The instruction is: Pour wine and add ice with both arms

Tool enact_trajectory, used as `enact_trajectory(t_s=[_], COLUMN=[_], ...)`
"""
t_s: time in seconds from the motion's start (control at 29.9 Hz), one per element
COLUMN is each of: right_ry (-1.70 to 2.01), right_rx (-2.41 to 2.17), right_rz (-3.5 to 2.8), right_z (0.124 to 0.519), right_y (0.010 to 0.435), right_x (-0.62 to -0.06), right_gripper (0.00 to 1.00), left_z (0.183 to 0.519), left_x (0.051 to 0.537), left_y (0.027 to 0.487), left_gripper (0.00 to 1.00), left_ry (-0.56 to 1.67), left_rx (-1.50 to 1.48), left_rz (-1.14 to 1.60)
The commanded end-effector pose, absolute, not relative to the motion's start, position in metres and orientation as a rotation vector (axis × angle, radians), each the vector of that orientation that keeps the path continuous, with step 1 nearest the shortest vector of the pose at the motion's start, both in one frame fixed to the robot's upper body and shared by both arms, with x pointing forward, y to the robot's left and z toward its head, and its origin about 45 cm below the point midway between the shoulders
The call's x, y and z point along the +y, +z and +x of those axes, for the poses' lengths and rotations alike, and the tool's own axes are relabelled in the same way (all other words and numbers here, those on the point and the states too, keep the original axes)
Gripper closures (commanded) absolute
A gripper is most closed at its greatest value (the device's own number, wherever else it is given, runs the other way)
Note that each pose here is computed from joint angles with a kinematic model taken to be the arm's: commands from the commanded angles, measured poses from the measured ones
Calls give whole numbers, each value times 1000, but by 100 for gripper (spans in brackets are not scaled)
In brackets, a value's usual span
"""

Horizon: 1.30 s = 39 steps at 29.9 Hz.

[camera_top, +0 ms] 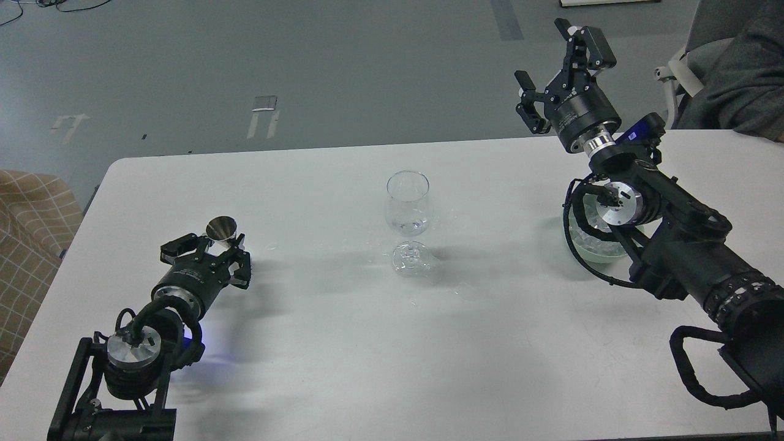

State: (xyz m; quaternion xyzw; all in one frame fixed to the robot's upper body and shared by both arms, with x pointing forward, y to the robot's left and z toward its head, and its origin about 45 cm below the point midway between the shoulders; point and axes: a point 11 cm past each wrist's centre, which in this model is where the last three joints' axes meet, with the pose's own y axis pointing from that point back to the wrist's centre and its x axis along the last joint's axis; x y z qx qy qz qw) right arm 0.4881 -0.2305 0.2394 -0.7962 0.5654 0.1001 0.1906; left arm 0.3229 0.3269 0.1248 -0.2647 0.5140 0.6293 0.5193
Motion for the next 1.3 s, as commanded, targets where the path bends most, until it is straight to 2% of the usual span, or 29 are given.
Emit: enact_trajectory(t_s=[0.0, 0.13, 0.2, 0.23, 0.27, 0.3, 0.37, 0.6, 0.94, 1.04, 1.27], right_ry=[281, 283, 283, 283, 283, 283, 283, 283, 284, 282, 264], right_rx=[1587, 1588, 1588, 1588, 1588, 1588, 1588, 1588, 1587, 1591, 1577], right_rz=[-2237, -2237, -2237, -2237, -2237, -2236, -2236, -2236, -2235, -2236, -2240], right_z=[488, 488, 488, 488, 488, 488, 488, 488, 487, 487, 484], right_y=[240, 239, 239, 239, 239, 239, 239, 239, 238, 238, 242], right_x=[-230, -230, -230, -230, -230, -231, -231, -231, -231, -232, -238], right_gripper=[0, 0, 0, 0, 0, 0, 0, 0, 0, 0, 0], left_z=[323, 323, 323, 323, 323, 322, 322, 320, 285, 269, 265], left_x=[327, 327, 327, 327, 327, 326, 326, 327, 345, 361, 407], left_y=[124, 124, 124, 124, 124, 123, 123, 122, 101, 97, 121], left_gripper=[58, 53, 41, 41, 31, 15, 5, 3, 2, 2, 2], left_ry=[1511, 1512, 1511, 1511, 1511, 1510, 1505, 1503, 1523, 1539, 1571], left_rx=[1233, 1234, 1235, 1235, 1237, 1240, 1243, 1242, 1284, 1282, 1102], left_rz=[-632, -631, -630, -630, -629, -626, -623, -613, -619, -611, -632])
